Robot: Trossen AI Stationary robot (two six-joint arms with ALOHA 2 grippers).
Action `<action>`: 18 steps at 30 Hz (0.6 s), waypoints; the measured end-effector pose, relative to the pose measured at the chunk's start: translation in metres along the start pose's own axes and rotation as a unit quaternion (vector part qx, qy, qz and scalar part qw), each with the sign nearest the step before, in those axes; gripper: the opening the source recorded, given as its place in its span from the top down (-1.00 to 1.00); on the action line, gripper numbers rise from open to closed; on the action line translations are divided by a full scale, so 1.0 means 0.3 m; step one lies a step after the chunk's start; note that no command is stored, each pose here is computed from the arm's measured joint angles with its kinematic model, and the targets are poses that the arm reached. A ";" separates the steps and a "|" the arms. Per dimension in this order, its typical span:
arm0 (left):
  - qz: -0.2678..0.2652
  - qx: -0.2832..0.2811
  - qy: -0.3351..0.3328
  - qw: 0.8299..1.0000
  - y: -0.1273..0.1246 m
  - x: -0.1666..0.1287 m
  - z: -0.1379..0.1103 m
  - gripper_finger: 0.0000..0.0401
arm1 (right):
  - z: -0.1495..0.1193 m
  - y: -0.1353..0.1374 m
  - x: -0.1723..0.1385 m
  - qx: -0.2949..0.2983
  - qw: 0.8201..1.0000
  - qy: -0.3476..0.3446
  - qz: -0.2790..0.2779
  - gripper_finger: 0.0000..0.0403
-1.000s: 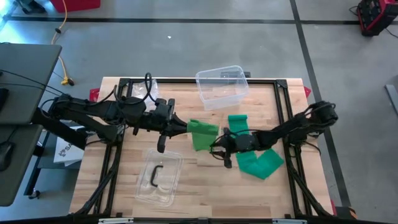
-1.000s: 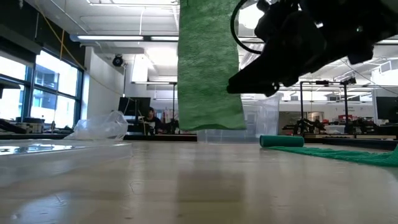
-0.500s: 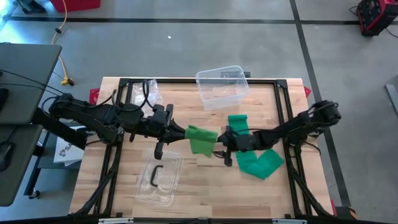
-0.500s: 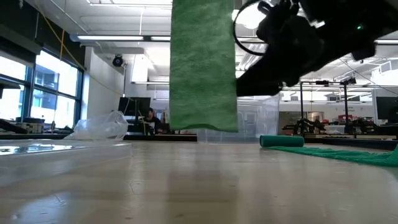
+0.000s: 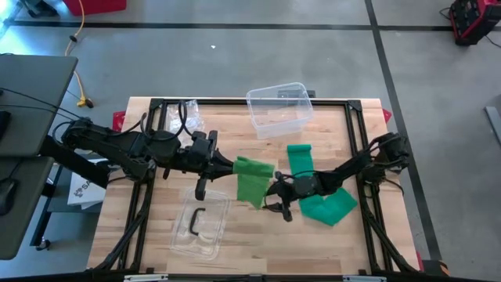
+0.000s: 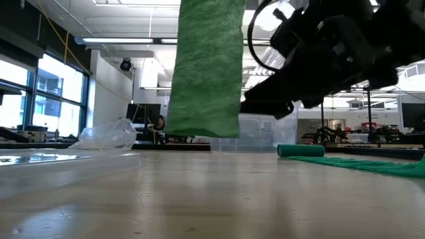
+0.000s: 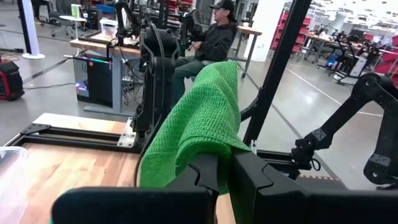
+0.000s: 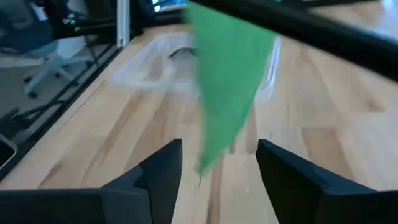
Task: Roll bandage
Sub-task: Roll the green bandage
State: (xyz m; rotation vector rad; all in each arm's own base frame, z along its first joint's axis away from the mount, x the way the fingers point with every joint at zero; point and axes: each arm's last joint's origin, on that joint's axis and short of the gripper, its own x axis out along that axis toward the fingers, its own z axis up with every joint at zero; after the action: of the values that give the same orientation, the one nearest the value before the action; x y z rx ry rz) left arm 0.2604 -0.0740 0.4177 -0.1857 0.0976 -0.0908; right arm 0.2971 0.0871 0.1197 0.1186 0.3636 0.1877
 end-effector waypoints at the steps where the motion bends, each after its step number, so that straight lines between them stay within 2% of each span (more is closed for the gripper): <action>1: 0.000 0.000 0.000 1.000 0.000 0.000 0.000 0.95 | 0.004 0.007 -0.003 -0.003 1.000 -0.006 -0.013 0.02; 7: 0.000 0.000 0.000 1.000 0.000 0.000 0.000 0.95 | 0.031 0.000 0.005 -0.018 0.990 -0.035 -0.132 0.02; 9: 0.003 0.001 -0.001 1.000 0.001 0.000 0.000 0.95 | 0.041 -0.019 0.016 -0.024 0.988 -0.035 -0.152 0.03; 11: 0.010 0.002 -0.001 1.000 0.002 0.000 0.000 0.95 | 0.053 -0.039 0.030 -0.028 0.988 -0.033 -0.146 0.11; 13: 0.020 0.011 0.002 1.000 0.005 0.000 -0.003 0.95 | 0.063 -0.054 0.044 -0.026 0.992 -0.032 -0.121 0.28; 17: 0.041 0.030 0.006 0.999 0.014 0.001 -0.006 0.95 | 0.068 -0.059 0.074 -0.040 0.995 -0.026 -0.087 0.85; 18: 0.049 0.034 0.010 0.998 0.019 0.001 -0.009 0.95 | 0.068 -0.049 0.076 -0.048 0.996 -0.024 -0.076 0.92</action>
State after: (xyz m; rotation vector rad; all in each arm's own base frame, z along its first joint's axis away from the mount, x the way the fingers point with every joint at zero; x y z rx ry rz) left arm 0.2608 -0.0687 0.4141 -0.1118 0.1239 0.0025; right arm 0.3278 0.0757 0.1285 -0.0001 0.3130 0.0509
